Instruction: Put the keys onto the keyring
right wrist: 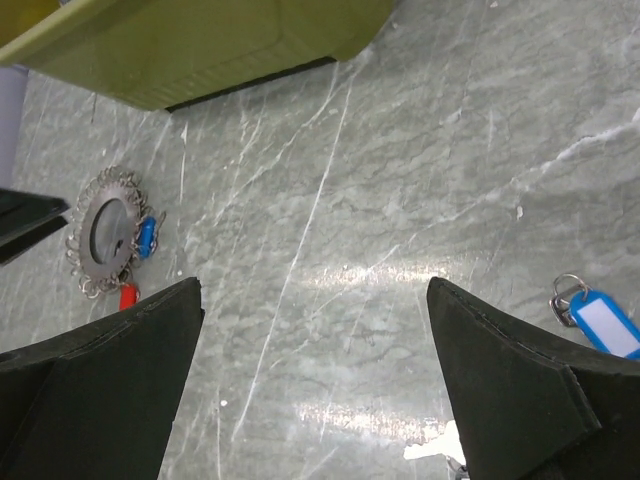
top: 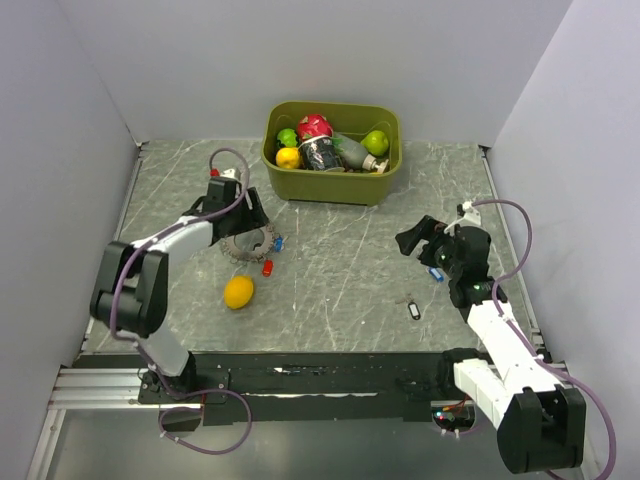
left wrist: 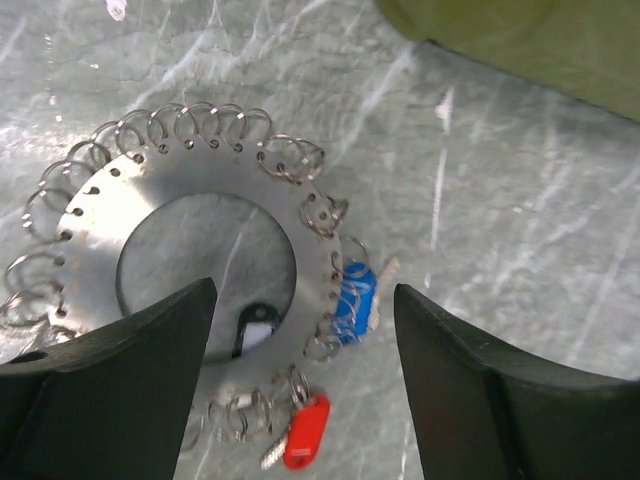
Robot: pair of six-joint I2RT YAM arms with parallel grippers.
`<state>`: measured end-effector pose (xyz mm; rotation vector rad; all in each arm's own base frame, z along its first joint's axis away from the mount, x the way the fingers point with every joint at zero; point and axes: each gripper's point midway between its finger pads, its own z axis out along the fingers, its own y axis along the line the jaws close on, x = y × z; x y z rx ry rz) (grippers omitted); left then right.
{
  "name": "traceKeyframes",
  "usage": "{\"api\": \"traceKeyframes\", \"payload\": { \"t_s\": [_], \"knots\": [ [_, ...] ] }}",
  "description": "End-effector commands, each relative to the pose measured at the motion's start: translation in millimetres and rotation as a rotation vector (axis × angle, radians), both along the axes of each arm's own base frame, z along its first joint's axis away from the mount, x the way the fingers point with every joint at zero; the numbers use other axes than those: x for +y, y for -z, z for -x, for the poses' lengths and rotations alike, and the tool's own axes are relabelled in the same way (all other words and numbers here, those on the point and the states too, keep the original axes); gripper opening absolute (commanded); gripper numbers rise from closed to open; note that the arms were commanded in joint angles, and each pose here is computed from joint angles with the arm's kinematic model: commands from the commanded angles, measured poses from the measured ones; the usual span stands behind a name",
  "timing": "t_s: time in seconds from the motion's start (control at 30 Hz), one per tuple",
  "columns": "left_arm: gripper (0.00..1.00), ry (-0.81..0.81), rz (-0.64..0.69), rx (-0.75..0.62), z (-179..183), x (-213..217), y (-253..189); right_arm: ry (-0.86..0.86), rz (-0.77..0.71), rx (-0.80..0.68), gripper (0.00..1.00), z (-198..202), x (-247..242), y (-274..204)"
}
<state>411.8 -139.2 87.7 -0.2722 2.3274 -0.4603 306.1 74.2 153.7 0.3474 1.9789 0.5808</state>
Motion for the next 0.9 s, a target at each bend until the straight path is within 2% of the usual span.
{"api": "traceKeyframes", "payload": {
  "t_s": [0.0,0.2,0.33,0.5,0.63,0.73,0.87],
  "knots": [
    [0.78,-0.014,-0.051,0.025,-19,-7,11,-0.030,0.018,-0.011,1.00,5,2,-6],
    [0.79,0.016,-0.097,0.101,-27,-29,43,-0.057,0.020,0.016,1.00,7,6,2],
    [0.79,0.079,-0.094,0.127,-13,-53,55,-0.066,0.017,0.017,1.00,6,7,6],
    [0.79,0.186,-0.001,0.151,15,-92,60,-0.065,0.011,0.026,1.00,5,8,7],
    [0.79,0.333,0.112,0.132,44,-146,44,-0.056,0.014,0.045,1.00,5,7,10],
    [0.80,0.451,0.205,0.047,59,-183,13,-0.062,0.007,0.045,1.00,4,8,13],
    [0.83,0.523,0.332,-0.066,63,-204,-34,-0.073,0.004,0.069,1.00,4,10,18]
  ]
}}
